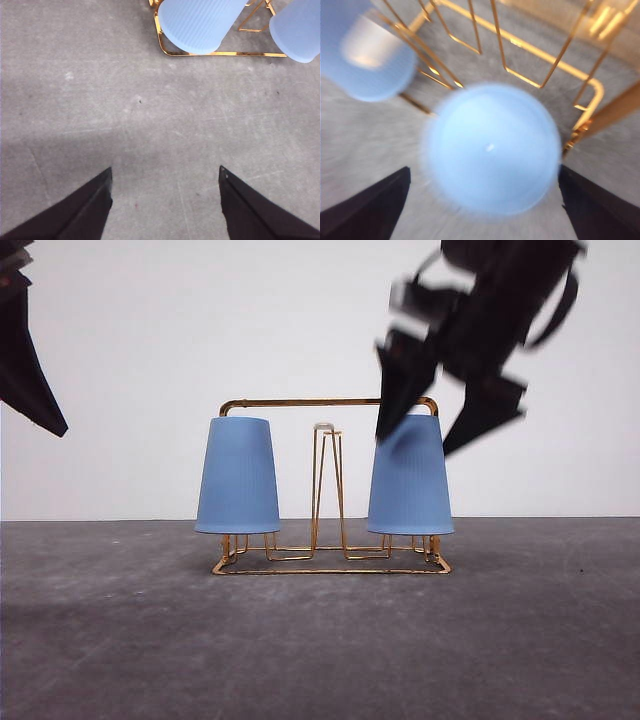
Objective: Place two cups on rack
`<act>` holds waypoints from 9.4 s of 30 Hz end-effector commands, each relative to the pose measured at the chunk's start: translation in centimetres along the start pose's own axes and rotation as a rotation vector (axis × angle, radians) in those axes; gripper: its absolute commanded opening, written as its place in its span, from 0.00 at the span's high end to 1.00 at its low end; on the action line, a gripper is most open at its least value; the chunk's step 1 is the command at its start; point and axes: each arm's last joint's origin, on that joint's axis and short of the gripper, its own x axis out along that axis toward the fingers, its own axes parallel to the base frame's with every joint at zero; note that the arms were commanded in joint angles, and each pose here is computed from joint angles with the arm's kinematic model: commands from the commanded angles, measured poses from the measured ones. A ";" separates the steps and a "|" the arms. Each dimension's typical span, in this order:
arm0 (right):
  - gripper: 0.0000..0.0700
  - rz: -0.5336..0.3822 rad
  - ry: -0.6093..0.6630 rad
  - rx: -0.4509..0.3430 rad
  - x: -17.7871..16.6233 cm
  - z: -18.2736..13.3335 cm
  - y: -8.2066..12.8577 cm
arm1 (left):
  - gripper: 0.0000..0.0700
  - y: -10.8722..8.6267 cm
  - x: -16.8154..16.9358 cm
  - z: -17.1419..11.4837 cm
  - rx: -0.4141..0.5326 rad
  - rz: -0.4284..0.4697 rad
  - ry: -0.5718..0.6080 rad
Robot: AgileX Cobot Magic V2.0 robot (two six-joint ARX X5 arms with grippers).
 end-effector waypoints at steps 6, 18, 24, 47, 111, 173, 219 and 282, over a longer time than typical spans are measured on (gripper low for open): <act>0.25 0.010 0.067 0.044 -4.9 -0.7 1.6 | 0.45 0.0 0.1 0.0 -0.002 0.004 0.010; 0.26 0.042 -0.210 0.035 -7.5 -9.6 2.7 | 0.45 0.0 0.1 -0.2 -0.005 0.008 0.027; 0.26 0.059 -0.354 0.139 -7.0 -14.9 2.8 | 0.45 0.0 0.1 -0.2 -0.004 0.008 0.027; 0.98 -0.037 -0.369 0.192 -4.7 -19.5 2.0 | 1.00 -0.3 -0.1 0.1 0.064 -0.086 0.014; 0.98 -0.145 -0.379 0.061 -5.4 -20.0 1.9 | 1.00 6.8 0.1 -10.1 0.177 0.293 -0.653; 0.98 -0.574 -0.802 0.184 -6.4 -28.7 -1.4 | 1.00 6.8 0.1 -10.1 0.177 0.293 -0.653; 0.98 -0.574 -0.802 0.185 -6.4 -28.7 -1.4 | 1.00 6.8 0.1 -10.1 0.177 0.293 -0.653; 0.98 -0.574 -0.802 0.185 -6.4 -28.7 -1.4 | 1.00 6.8 0.1 -10.1 0.177 0.293 -0.653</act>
